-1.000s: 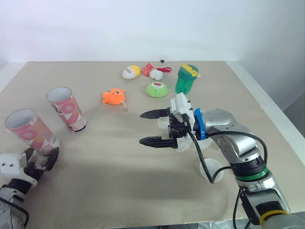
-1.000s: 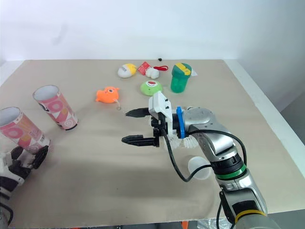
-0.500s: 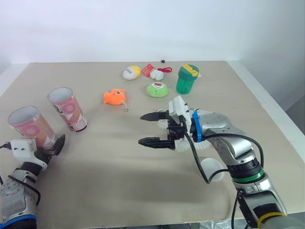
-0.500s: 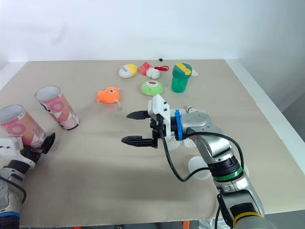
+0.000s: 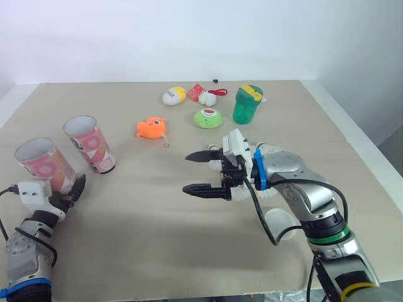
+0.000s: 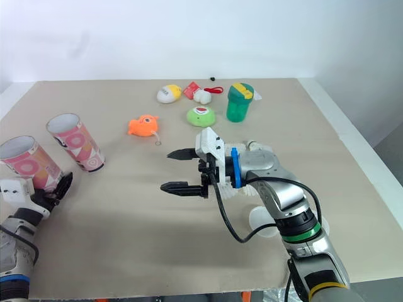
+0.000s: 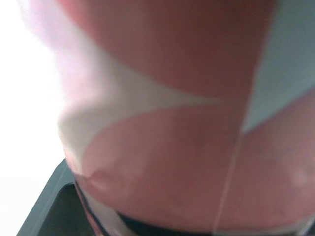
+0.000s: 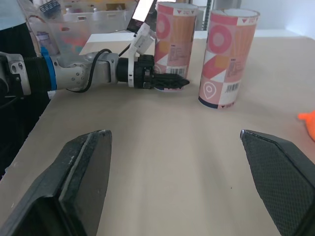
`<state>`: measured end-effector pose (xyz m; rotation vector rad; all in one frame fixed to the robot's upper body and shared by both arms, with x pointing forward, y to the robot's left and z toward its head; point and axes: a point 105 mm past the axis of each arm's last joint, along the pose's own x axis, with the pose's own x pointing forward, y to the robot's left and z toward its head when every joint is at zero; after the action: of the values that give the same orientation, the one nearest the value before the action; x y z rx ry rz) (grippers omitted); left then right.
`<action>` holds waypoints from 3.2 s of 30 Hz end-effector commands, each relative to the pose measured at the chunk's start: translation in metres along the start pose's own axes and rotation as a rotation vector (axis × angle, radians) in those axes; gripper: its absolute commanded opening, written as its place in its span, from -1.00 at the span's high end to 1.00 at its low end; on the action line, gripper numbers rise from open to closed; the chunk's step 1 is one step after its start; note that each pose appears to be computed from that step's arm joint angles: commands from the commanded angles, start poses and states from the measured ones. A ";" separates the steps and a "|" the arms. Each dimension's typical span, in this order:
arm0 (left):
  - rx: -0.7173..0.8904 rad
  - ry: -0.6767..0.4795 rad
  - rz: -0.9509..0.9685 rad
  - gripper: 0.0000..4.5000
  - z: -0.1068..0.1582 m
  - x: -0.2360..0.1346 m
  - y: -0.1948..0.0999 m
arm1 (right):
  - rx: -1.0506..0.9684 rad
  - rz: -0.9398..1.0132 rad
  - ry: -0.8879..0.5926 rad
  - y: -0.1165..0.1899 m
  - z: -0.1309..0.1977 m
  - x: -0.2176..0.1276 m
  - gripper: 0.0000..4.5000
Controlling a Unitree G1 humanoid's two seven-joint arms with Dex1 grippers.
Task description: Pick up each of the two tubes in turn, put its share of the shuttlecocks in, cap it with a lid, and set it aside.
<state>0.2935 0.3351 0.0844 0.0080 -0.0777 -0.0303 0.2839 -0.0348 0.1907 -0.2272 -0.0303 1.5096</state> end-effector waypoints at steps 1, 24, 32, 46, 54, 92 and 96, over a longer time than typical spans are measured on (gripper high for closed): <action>0.005 0.042 0.002 -0.51 -0.008 -0.008 0.002 | -0.047 -0.007 -0.019 0.003 0.010 -0.002 -1.00; 0.511 0.627 -1.061 -0.51 0.076 -0.065 -0.095 | 0.008 -0.572 0.097 0.060 -0.042 -0.076 -1.00; 0.750 0.845 -1.180 -0.51 0.079 -0.042 -0.073 | 0.165 -0.742 0.102 0.065 -0.072 -0.075 -1.00; 0.744 0.872 -1.296 -0.51 0.056 -0.040 -0.098 | 0.204 -0.885 0.025 0.037 -0.090 -0.056 -1.00; 0.767 0.823 -1.175 -0.51 0.067 -0.035 -0.084 | 0.197 -0.892 0.003 0.029 -0.088 -0.054 -1.00; 0.739 0.816 -1.215 -0.46 0.045 -0.044 -0.122 | 0.317 -0.911 -0.054 0.023 -0.090 -0.050 0.95; 0.733 0.817 -1.215 -0.46 0.044 -0.043 -0.124 | 0.310 -0.849 -0.104 0.028 -0.077 -0.045 0.95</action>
<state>0.2409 0.2126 0.1249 0.7982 0.7494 -1.2138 0.2709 -0.0925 0.0968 0.0932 0.0933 0.6136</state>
